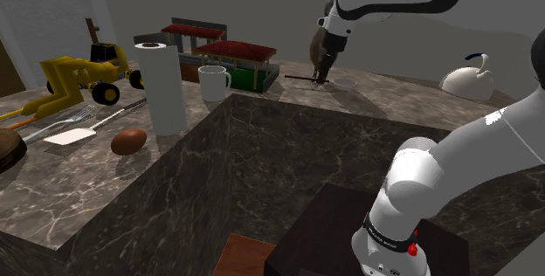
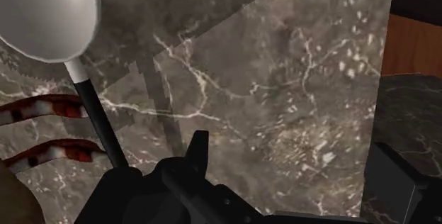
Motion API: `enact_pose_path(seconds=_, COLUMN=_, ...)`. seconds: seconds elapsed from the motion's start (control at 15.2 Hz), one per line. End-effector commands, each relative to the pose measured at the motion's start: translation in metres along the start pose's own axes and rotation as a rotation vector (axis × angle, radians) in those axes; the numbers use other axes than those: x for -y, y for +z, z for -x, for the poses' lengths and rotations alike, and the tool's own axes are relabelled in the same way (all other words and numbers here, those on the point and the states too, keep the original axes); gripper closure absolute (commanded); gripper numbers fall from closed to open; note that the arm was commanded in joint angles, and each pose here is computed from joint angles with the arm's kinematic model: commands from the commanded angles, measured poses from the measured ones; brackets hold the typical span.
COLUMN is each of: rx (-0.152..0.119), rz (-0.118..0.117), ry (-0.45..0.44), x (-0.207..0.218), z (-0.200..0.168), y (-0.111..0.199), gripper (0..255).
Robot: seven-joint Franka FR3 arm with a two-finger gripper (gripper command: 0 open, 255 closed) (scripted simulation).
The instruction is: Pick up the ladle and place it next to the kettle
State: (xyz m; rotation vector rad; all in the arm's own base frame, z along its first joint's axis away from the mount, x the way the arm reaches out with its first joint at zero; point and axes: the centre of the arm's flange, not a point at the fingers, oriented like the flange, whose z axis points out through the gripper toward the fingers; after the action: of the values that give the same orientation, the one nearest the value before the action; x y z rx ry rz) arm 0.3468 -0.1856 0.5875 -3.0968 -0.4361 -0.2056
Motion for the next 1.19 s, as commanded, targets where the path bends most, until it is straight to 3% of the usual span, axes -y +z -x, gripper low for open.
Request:
enact_pose_path(seconds=0.0, rx=0.004, rz=-0.007, ry=-0.058, x=-0.028, z=-0.003, y=0.005, gripper=0)
enact_pose_path(seconds=0.53, rx=0.017, rz=-0.041, ry=-0.268, x=-0.134, z=-0.025, y=0.025, gripper=0)
enact_pose_path(seconds=1.12, rx=0.017, rz=-0.042, ry=-0.271, x=-0.134, z=-0.024, y=0.066, gripper=0)
